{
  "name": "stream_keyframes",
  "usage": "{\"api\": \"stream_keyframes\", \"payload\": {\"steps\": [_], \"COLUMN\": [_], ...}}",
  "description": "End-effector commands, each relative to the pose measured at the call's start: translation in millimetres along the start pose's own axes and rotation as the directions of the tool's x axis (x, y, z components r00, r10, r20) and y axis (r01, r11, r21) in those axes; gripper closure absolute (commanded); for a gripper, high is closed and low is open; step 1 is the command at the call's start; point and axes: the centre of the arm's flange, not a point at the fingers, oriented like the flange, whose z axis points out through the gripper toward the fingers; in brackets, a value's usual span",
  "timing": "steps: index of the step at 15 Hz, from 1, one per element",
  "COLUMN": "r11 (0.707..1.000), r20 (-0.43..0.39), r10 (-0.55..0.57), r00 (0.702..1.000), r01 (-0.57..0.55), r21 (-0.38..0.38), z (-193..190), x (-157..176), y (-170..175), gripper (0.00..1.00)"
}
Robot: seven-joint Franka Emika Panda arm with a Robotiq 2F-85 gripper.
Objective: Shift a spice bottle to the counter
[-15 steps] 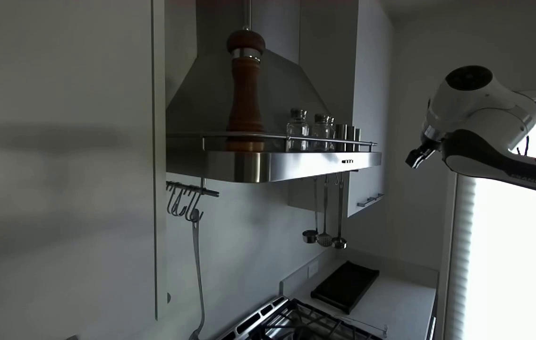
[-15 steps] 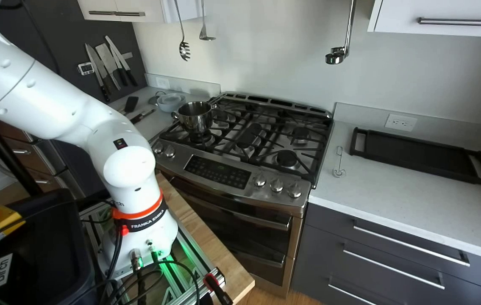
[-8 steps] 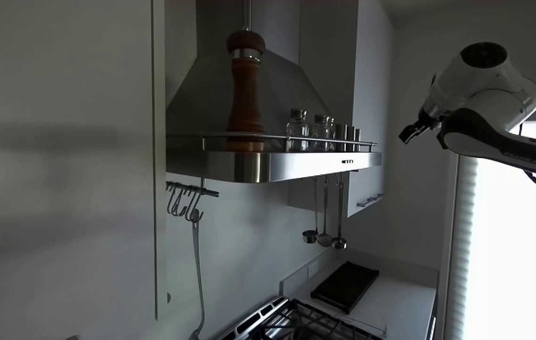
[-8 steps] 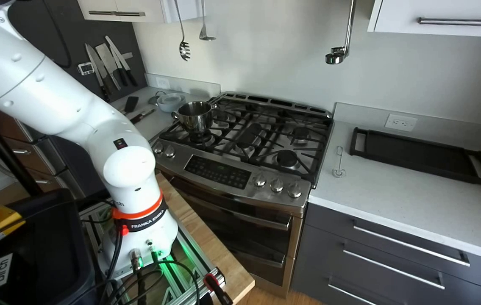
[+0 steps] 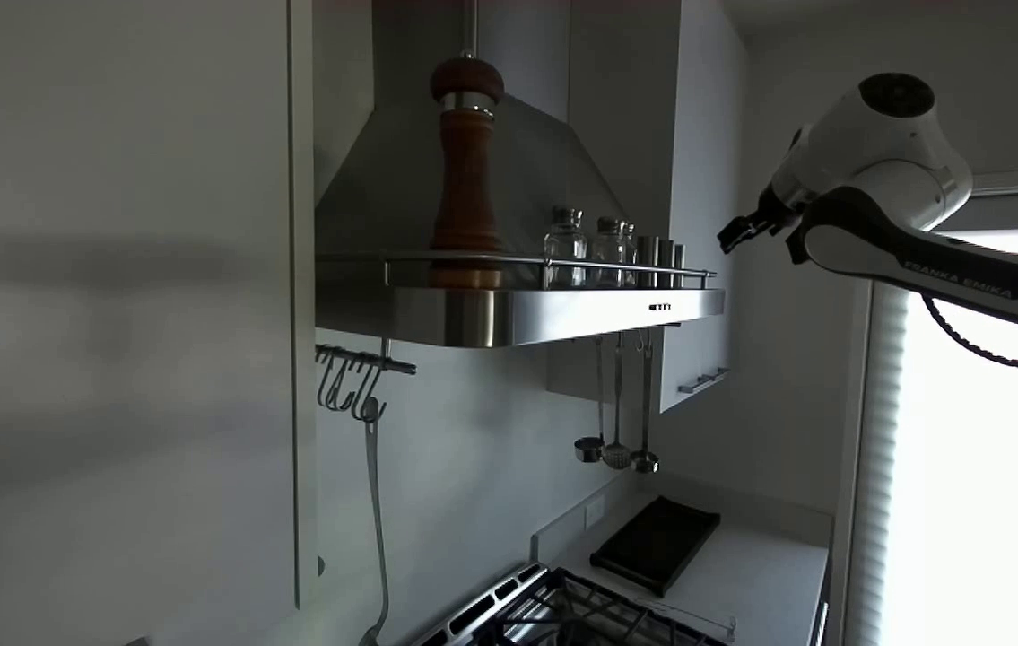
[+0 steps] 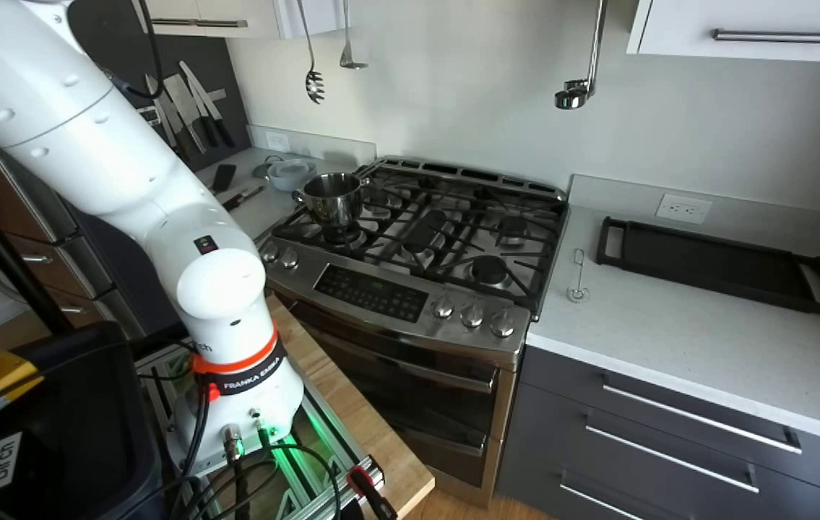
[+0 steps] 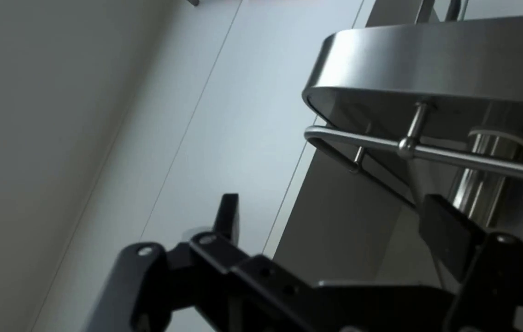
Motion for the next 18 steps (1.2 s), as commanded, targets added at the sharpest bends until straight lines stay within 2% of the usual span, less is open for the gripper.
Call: {"api": "stream_keyframes", "payload": {"steps": [1,11,18], "r11": [0.996,0.971,0.958], "r20": [-0.009,-0.030,-0.037], "r10": [0.032,0.043,0.029], "r00": [0.999,0.999,0.999], "r01": [-0.031,-0.035,-0.018], "r21": [0.087,0.238,0.285], "z": [15,37,44], "x": [23,33,30], "y": [-4,-21,-23], "gripper": [0.00,0.00,0.00]}}
